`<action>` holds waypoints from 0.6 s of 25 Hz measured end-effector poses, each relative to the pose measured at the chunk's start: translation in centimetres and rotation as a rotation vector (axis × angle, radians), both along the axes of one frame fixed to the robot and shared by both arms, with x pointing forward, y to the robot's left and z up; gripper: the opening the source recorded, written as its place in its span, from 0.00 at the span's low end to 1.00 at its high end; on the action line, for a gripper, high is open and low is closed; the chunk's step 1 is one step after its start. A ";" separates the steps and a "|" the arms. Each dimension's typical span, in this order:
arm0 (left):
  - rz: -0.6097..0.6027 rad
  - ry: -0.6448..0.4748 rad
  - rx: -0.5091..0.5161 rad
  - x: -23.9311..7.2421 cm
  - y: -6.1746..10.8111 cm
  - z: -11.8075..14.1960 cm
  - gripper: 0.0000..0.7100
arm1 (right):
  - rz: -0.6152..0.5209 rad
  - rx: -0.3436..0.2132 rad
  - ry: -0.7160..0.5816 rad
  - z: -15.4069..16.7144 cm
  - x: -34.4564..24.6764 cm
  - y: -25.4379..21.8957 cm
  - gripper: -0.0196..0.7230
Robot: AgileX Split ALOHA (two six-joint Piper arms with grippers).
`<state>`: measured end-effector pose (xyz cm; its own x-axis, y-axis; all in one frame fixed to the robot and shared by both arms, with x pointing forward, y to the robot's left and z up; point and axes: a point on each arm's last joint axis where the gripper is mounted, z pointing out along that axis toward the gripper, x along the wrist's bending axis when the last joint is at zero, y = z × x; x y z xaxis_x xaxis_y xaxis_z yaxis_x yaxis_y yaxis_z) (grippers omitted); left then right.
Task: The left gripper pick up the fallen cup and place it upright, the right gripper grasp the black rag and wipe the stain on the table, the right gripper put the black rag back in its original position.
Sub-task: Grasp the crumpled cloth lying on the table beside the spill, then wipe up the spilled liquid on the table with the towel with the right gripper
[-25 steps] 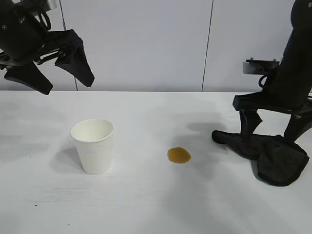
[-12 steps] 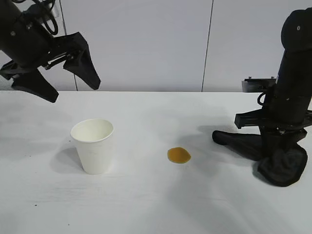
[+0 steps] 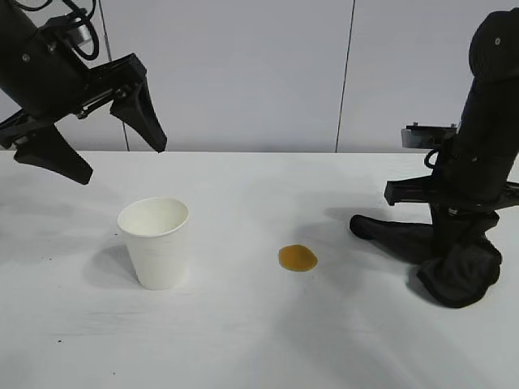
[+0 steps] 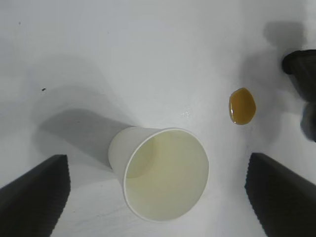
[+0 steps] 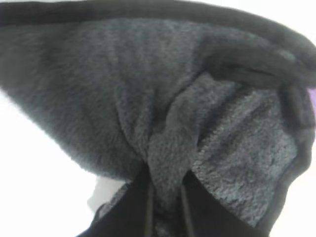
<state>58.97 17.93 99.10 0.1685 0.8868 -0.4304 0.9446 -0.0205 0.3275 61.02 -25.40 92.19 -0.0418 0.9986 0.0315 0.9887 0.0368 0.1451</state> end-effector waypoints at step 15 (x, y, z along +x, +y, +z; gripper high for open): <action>-0.016 0.009 -0.008 0.1 -0.2 0.7 0.98 | 0.109 0.200 -0.100 3.0 -1.2 7.1 0.07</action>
